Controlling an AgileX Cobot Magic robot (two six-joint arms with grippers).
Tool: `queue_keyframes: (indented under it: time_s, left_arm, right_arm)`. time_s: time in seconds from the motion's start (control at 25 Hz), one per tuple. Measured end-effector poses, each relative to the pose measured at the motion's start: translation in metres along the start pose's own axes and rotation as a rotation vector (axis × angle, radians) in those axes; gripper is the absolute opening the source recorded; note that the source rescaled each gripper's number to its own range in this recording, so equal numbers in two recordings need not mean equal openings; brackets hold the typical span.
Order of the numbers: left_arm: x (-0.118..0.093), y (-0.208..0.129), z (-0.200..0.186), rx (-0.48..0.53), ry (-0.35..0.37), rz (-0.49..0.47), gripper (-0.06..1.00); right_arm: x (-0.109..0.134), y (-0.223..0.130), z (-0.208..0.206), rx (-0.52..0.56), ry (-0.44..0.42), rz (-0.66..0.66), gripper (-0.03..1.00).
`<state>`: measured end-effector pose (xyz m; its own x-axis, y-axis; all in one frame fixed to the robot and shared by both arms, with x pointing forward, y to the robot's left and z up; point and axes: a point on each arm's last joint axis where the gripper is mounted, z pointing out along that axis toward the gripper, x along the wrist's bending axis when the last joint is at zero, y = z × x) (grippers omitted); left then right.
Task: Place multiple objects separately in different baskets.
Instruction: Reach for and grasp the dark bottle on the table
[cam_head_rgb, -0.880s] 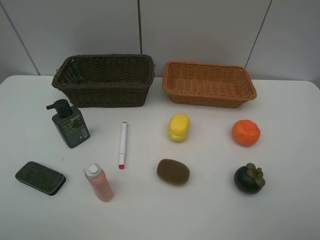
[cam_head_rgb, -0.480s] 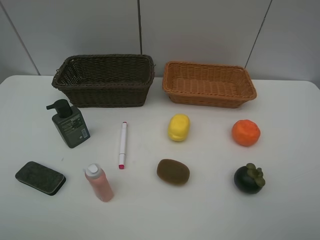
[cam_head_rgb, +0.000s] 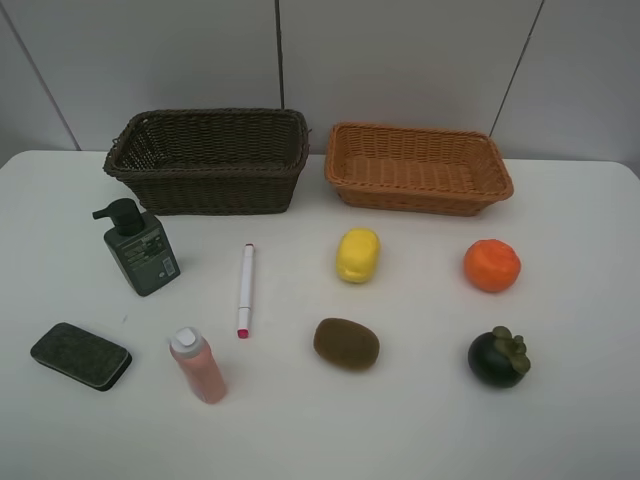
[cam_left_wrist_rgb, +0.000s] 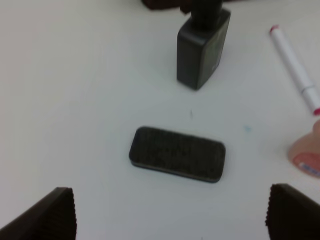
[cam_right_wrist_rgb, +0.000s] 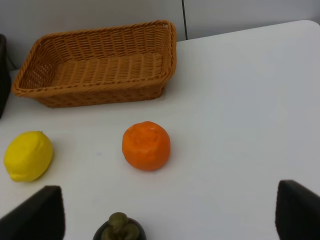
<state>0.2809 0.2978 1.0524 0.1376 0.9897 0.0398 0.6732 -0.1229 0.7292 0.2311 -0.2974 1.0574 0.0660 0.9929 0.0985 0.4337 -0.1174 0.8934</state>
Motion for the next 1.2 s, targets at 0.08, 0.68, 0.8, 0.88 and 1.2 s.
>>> queue_keyframes:
  time_s: [0.08, 0.68, 0.8, 0.88, 1.2]
  left_arm:
    - [0.001, 0.018, 0.017, 0.079, -0.002, 0.017, 1.00]
    - [-0.008, 0.177, 0.168, 0.558, -0.207, 0.213, 1.00]
    - [-0.008, 0.193, 0.196, 0.587, -0.226, 0.241, 1.00]
    - [-0.009, 0.200, 0.211, 0.595, -0.233, 0.255, 1.00]
    - [-0.044, 0.185, 0.261, 0.720, -0.234, 0.448, 1.00]
  right_arm:
    - [0.000, 0.000, 0.000, 0.000, 0.000, 0.000, 0.99]
    - [0.000, 0.000, 0.000, 0.000, 0.000, 0.000, 0.99]
    - [0.000, 0.000, 0.000, 0.000, 0.000, 0.000, 0.99]
    - [0.000, 0.000, 0.000, 0.000, 0.000, 0.000, 0.99]
    - [0.000, 0.000, 0.000, 0.000, 0.000, 0.000, 0.99]
